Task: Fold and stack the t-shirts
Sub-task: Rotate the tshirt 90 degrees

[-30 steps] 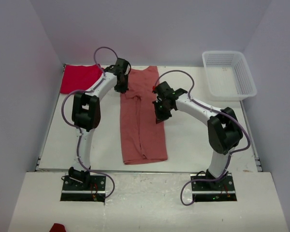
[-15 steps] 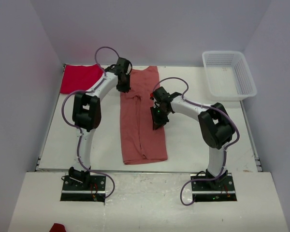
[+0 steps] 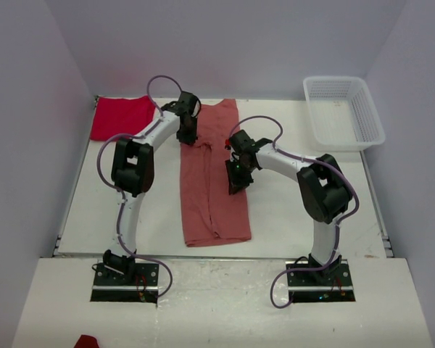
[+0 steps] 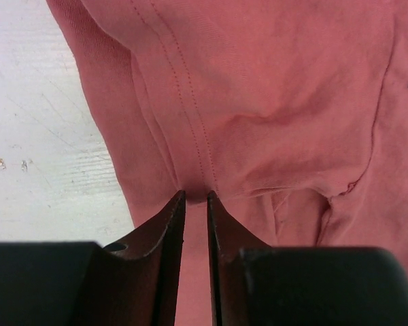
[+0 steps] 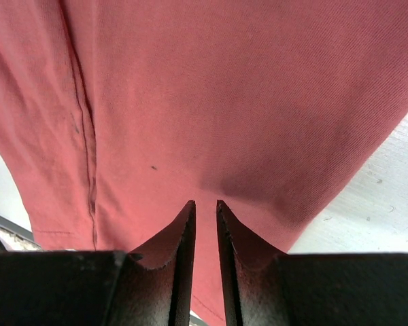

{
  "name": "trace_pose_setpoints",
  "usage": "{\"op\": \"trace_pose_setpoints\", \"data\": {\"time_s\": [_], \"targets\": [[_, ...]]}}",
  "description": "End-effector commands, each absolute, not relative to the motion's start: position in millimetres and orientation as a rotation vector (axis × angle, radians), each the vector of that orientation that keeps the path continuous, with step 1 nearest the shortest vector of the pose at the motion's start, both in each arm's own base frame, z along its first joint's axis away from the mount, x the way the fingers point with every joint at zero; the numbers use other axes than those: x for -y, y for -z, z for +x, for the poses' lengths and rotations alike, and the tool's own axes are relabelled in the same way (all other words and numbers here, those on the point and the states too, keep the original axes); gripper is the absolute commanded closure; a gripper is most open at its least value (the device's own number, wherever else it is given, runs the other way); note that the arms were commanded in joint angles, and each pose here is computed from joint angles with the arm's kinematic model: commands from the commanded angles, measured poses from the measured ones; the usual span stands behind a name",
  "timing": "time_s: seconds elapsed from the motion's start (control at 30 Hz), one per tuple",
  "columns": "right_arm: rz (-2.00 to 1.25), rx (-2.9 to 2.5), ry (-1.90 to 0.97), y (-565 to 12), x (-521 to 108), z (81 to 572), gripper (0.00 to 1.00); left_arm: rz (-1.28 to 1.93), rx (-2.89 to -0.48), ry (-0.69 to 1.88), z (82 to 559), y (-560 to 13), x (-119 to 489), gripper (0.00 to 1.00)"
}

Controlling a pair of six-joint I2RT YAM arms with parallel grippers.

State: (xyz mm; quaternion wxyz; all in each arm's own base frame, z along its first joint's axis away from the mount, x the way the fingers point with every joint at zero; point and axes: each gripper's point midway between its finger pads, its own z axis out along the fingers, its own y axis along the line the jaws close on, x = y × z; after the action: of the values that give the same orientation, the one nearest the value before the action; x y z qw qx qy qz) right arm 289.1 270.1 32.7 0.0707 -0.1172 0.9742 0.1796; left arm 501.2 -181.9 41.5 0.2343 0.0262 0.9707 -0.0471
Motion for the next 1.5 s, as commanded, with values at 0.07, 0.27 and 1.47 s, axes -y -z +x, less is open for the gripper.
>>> {"op": "trace_pose_setpoints", "data": {"time_s": [0.07,0.27,1.47], "targets": [[-0.353,-2.857,-0.559,-52.6,-272.0,296.6,0.8,0.077,-2.659,0.09,501.2,-38.8,179.5,0.79],[-0.353,-2.843,-0.556,-57.1,-270.7,296.0,0.79,0.085,-2.681,0.08,498.8,-26.6,179.4,0.78],[-0.343,-2.85,-0.576,-55.6,-269.5,291.3,0.79,-0.108,-2.623,0.07,450.9,-67.3,170.5,1.0]]}}
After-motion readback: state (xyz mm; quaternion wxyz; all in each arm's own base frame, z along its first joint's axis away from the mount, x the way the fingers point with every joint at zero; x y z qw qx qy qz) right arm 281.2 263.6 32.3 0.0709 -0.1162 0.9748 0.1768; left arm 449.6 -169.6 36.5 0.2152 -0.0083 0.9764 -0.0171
